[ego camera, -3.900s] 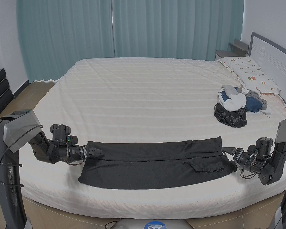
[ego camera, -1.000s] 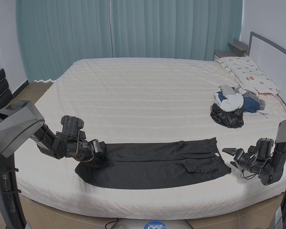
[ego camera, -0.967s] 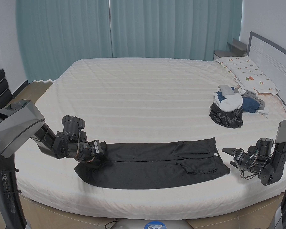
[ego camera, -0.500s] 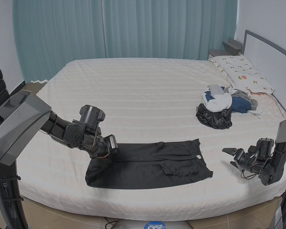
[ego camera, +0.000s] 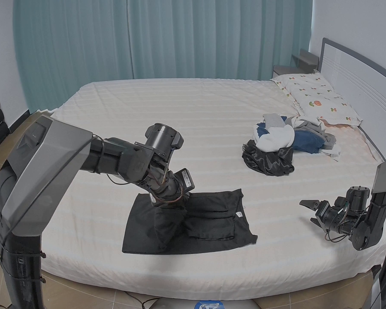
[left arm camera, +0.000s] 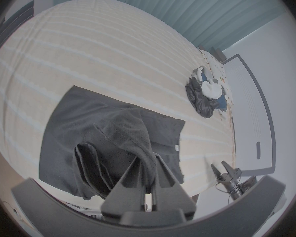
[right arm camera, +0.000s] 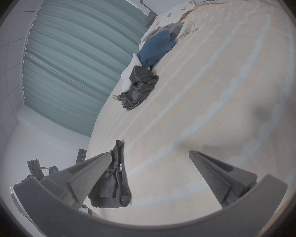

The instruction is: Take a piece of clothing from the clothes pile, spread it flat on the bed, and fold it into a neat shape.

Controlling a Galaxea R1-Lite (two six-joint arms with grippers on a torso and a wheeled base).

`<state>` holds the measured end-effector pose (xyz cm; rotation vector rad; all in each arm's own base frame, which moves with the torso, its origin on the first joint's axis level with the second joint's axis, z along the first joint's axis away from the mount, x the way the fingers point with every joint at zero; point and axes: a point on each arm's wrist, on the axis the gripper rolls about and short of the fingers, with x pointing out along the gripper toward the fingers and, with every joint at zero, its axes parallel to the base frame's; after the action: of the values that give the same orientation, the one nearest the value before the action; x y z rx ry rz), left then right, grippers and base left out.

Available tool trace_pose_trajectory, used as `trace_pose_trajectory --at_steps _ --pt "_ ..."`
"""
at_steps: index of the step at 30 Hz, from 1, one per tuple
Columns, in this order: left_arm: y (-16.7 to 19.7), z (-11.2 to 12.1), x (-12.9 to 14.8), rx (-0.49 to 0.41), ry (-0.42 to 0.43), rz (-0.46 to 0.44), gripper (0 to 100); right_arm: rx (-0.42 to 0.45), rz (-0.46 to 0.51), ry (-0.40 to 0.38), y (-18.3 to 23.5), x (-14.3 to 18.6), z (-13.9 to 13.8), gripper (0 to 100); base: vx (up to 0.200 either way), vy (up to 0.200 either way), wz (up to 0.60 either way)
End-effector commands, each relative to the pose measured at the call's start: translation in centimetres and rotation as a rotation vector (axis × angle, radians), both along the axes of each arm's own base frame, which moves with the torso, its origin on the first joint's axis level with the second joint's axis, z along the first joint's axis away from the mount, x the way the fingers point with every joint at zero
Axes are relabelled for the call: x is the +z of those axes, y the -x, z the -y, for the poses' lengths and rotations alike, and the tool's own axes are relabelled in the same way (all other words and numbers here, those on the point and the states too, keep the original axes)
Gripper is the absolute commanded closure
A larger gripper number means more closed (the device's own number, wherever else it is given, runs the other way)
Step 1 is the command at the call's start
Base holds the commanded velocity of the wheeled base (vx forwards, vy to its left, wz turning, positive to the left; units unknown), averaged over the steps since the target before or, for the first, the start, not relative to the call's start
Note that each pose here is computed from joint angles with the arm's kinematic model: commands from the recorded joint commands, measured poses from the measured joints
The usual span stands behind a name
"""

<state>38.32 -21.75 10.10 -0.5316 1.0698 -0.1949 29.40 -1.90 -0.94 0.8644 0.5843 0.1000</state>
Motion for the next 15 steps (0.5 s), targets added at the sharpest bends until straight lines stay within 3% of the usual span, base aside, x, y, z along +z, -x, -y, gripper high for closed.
trace_pose_trajectory --at_steps 1,5,10,14,15 --pt "-0.6 2.4 -1.8 -0.016 0.003 -0.025 100 0.003 0.003 0.000 0.0 0.1 -0.1 0 0.000 -0.200 0.00" --pt "-1.3 3.2 -2.4 -0.009 0.017 -0.017 100 0.003 0.003 0.000 0.0 0.1 -0.1 0 0.000 -0.200 0.00" --pt "-2.6 3.9 -2.8 0.092 0.053 -0.011 100 0.006 0.003 0.000 0.0 0.1 -0.2 0 0.000 0.000 0.00" --pt "-3.0 4.0 -3.4 0.109 0.059 -0.021 100 0.007 0.001 0.000 0.0 0.0 -0.2 0 0.000 0.000 0.00" --pt "-3.0 4.1 -3.3 0.110 0.061 -0.019 0 0.007 0.000 0.000 0.0 0.0 -0.2 0 0.000 0.000 0.00"
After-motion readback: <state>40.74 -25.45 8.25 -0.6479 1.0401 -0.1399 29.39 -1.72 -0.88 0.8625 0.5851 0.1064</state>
